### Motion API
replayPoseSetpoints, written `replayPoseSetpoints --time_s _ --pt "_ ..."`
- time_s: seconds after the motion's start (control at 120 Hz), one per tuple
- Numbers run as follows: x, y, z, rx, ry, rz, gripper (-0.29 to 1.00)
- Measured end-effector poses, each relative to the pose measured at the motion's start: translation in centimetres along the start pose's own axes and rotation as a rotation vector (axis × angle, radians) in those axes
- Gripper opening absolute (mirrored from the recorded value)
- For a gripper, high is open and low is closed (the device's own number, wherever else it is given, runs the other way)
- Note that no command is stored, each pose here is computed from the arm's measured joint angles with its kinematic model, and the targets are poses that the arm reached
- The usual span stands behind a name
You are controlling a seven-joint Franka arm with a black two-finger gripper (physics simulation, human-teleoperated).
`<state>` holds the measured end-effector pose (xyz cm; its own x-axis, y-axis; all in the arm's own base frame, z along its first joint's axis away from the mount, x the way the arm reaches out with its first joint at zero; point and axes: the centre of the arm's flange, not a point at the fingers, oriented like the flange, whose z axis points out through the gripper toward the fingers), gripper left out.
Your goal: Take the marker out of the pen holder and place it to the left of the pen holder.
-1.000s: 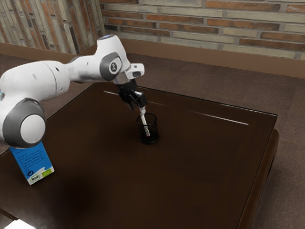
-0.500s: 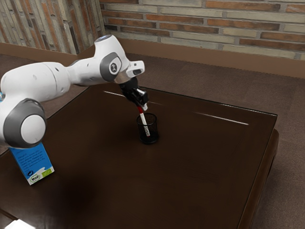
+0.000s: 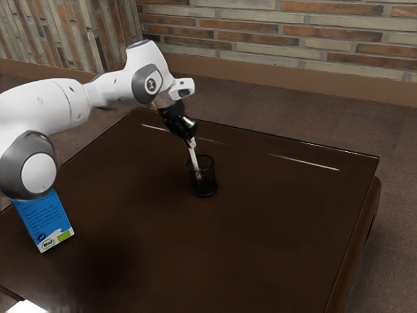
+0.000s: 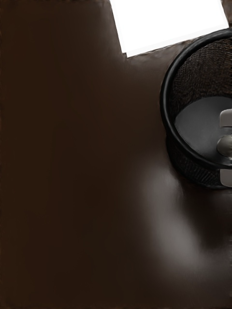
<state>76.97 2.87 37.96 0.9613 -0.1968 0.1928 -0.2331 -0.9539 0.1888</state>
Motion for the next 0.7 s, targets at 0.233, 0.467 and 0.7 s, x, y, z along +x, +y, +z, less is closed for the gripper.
replayPoseSetpoints --time_s 0.233,0.467,0.7 --pt "-2.2 -4.9 -9.4 0.071 0.076 -0.076 -0.06" --pt "-4.9 -11.7 -5.9 0.083 0.014 -0.176 -0.07" --pt "-7.6 -15.7 -1.6 0.102 -0.102 -0.229 -0.03"
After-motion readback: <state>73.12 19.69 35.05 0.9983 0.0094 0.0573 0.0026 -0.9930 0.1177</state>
